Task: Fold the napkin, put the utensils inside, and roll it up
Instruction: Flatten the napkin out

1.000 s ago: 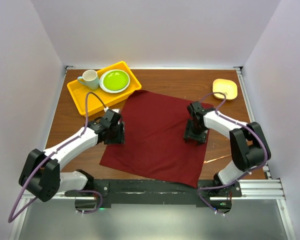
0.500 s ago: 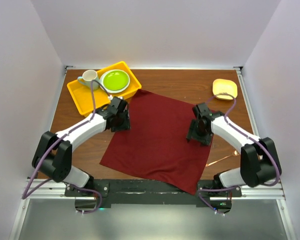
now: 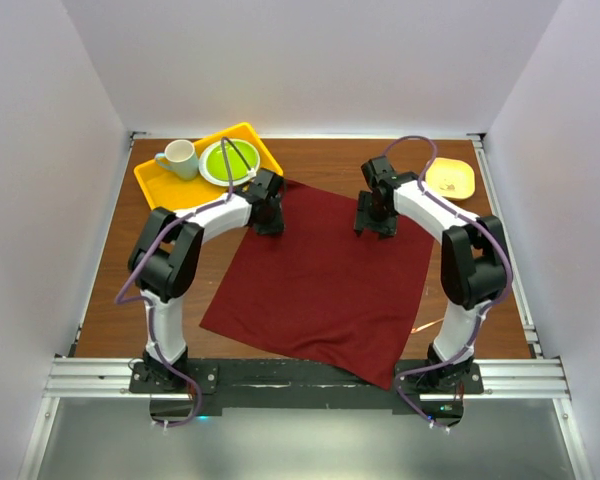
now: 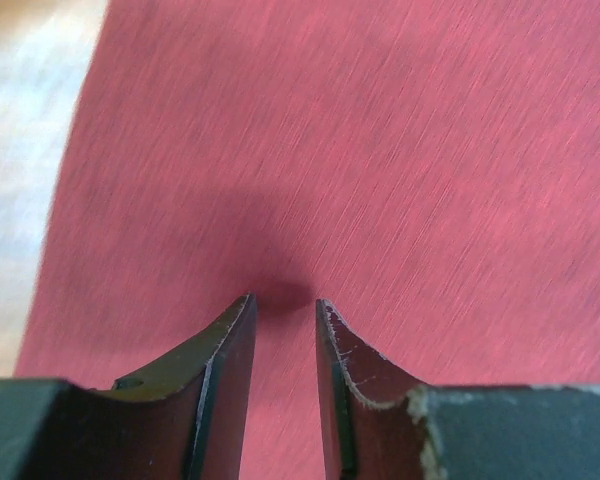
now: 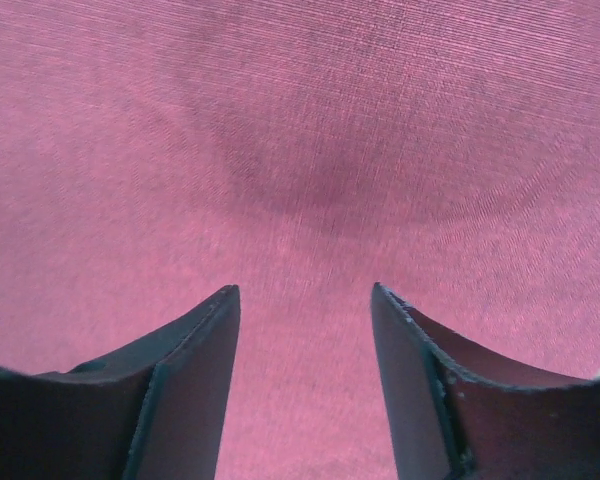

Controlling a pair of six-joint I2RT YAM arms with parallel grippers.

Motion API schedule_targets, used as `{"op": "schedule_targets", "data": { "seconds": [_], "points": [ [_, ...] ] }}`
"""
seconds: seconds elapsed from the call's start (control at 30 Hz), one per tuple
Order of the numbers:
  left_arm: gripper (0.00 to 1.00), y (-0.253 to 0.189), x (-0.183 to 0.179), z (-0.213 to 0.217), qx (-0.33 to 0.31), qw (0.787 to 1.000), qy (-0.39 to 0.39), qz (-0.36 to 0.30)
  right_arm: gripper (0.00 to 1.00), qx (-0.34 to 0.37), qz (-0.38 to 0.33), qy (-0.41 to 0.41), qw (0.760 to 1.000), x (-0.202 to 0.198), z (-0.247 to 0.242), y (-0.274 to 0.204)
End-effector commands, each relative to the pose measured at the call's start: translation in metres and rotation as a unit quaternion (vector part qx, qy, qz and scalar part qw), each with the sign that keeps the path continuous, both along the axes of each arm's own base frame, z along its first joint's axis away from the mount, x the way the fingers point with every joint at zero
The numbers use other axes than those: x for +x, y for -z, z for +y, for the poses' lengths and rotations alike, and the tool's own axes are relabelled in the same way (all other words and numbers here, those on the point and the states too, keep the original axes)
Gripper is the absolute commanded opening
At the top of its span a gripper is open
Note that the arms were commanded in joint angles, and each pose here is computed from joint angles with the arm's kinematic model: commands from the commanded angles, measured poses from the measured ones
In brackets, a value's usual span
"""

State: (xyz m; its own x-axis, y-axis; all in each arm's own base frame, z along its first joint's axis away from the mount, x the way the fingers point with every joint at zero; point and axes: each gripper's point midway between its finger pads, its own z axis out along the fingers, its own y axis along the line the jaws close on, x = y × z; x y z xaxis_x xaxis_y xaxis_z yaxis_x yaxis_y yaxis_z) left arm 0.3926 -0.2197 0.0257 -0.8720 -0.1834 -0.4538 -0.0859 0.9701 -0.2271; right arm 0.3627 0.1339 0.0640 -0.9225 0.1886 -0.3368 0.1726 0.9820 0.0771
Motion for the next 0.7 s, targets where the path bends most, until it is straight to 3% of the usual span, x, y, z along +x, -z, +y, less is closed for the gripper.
{"op": "schedule_targets", "data": {
  "seconds": [0.0, 0.3, 0.47, 0.57, 0.67],
  "points": [
    [0.35, 0.008, 0.026, -0.016, -0.010, 1.000, 0.012, -0.011, 0.57, 0.007, -0.025, 0.029, 0.999, 0.024, -0.016, -0.004],
    [0.35, 0.049, 0.063, -0.055, -0.026, 0.999, 0.038, 0.002, 0.57, 0.016, -0.003, 0.051, 0.999, 0.030, -0.037, 0.021],
    [0.35, 0.037, 0.091, -0.054, -0.003, 0.999, 0.042, -0.014, 0.58, 0.027, 0.008, 0.027, 0.999, 0.033, -0.030, 0.024],
    [0.38, 0.010, 0.096, -0.042, 0.015, 0.998, 0.046, -0.032, 0.61, 0.018, 0.001, 0.005, 1.000, 0.032, -0.031, 0.008],
    [0.46, -0.054, 0.091, -0.034, 0.009, 0.995, 0.065, -0.076, 0.66, 0.002, -0.012, -0.042, 0.999, 0.024, -0.025, -0.013]
  ]
}}
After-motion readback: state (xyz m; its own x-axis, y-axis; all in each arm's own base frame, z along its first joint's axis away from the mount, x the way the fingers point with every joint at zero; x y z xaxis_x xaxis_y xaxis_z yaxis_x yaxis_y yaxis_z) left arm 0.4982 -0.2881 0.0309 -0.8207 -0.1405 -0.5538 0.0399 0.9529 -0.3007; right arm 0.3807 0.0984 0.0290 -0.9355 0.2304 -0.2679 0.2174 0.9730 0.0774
